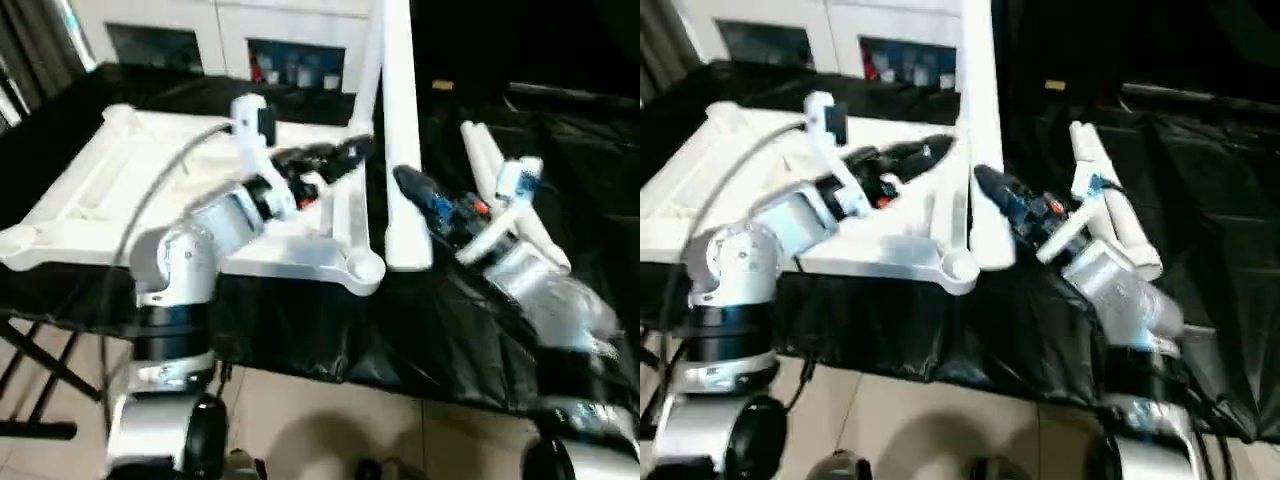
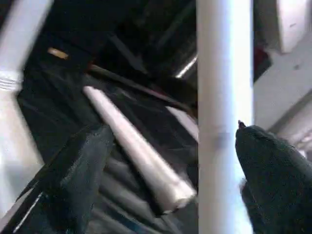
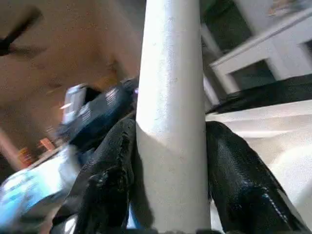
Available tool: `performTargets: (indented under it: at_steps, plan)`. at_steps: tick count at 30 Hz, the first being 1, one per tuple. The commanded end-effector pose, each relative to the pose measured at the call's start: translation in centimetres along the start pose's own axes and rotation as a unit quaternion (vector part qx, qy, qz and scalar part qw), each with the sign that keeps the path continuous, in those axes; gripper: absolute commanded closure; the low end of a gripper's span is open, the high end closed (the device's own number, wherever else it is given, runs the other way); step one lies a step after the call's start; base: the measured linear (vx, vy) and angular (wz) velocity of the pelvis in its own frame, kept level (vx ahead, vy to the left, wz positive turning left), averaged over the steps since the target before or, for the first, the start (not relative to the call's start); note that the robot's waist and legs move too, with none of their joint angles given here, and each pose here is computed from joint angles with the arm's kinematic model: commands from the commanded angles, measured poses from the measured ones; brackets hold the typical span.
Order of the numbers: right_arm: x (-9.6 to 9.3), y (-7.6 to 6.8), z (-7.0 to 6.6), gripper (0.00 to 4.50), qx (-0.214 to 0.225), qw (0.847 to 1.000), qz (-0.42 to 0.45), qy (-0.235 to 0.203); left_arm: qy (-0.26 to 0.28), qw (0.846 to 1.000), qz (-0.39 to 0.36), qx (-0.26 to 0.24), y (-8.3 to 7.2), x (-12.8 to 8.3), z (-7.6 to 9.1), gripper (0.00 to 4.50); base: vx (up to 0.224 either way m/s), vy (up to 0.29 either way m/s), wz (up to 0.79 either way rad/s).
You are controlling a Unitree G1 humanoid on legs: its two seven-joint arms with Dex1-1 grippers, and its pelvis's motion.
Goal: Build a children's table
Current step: Pick table leg
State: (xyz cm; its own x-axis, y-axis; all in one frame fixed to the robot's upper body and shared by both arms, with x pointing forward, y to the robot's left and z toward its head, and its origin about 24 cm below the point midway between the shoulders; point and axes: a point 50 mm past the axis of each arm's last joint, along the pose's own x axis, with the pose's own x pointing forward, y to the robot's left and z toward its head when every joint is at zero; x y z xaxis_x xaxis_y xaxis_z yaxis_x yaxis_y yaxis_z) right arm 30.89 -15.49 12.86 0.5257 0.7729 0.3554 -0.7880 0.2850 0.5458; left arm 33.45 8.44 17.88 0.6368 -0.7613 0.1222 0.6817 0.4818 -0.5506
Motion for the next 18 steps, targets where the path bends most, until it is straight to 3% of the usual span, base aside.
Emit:
performTargets:
  at_steps: [1, 12, 13, 18]
  plan:
    - [0.1, 0.6, 0.1, 2.68, -0.004, 1.000, 0.020, 0.007, 0.002, 1.000, -0.028, -0.010, -0.9, 0.5, 0.2, 0.00, 0.000, 0.000, 0.00]
    - [0.0, 2.1, -1.2, 2.68, 0.003, 0.999, 0.033, 0.043, 0.005, 0.998, -0.054, -0.034, -1.9, 0.4, 0.1, 0.00, 0.000, 0.000, 0.00]
    - [-0.1, 2.3, -1.3, 2.68, 0.005, 0.998, 0.037, 0.049, 0.006, 0.998, -0.055, -0.033, -1.9, 0.4, 0.1, 0.29, 0.000, 0.000, 0.00]
    - [-0.1, 2.4, -1.7, 2.68, 0.004, 0.997, 0.038, 0.065, 0.009, 0.998, -0.059, -0.033, -2.0, 0.3, 0.0, 0.69, 0.000, 0.000, 0.00]
